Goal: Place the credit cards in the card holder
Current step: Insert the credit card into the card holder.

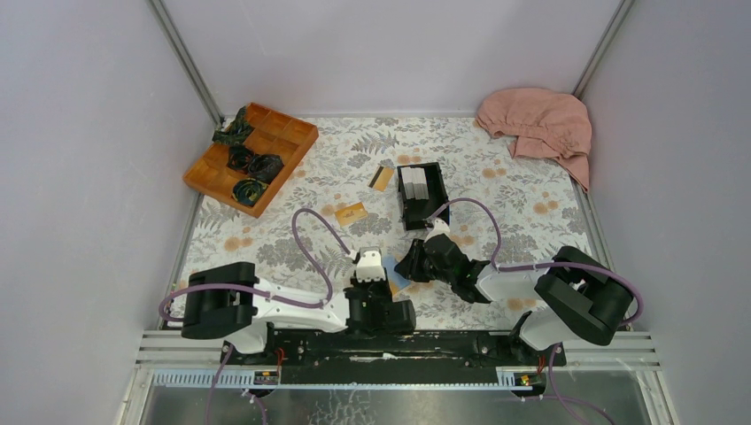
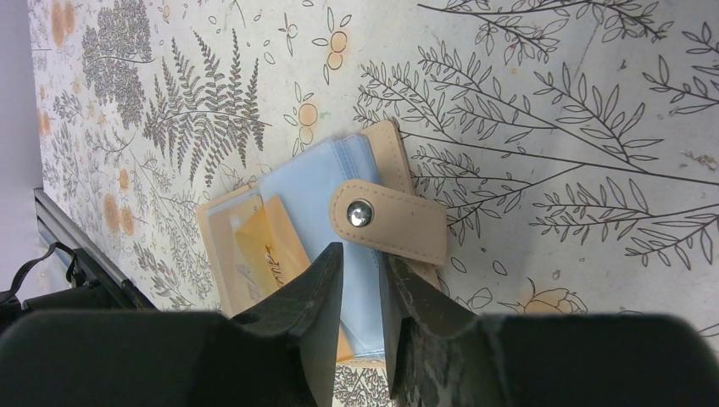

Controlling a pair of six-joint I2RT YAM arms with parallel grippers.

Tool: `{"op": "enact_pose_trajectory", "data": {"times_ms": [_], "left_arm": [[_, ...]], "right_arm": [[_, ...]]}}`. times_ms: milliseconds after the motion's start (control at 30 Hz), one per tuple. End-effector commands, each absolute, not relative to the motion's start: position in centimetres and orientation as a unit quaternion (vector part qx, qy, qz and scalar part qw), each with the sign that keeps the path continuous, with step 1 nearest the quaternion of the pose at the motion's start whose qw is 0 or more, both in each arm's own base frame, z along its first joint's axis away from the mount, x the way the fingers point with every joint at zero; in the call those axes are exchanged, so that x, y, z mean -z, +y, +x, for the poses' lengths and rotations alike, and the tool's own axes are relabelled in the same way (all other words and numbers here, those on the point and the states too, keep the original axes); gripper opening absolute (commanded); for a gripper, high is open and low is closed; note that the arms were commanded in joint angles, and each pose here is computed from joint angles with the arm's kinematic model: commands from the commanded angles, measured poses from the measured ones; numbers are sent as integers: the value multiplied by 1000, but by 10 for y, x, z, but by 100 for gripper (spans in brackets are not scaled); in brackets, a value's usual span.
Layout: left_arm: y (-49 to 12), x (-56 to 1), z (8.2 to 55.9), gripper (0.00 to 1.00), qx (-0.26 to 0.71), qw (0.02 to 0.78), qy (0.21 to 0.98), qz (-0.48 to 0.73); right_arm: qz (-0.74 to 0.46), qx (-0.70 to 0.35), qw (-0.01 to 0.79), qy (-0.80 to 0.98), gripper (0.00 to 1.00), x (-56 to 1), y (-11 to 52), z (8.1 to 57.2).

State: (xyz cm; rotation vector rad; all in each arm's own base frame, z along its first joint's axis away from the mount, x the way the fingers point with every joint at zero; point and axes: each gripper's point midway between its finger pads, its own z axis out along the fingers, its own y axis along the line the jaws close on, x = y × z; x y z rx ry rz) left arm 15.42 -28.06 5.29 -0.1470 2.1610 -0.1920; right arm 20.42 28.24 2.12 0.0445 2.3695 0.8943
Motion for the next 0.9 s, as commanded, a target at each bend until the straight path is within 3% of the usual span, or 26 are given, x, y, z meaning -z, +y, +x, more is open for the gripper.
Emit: {"op": "enact_pose_trajectory", "data": {"times_ms": [0,133,267,533,867], "left_arm": [[-257,-39,143,41,47,459,886,-53],[-251,-30,134,52,59,444,891,-73],[-247,-29,133,57,82,444,888,-92],[-258,-36,135,60,150,445,875,-119],[-275,-40,136,63,169,442,873,-119]], "right_arm": [[15,-318,289,903,31,-10,276,200],[14,-319,287,903,31,-9,276,200],[15,-320,285,903,31,-7,278,200],[15,-319,283,904,31,-5,277,199],[13,-319,284,904,31,-6,277,199]]}}
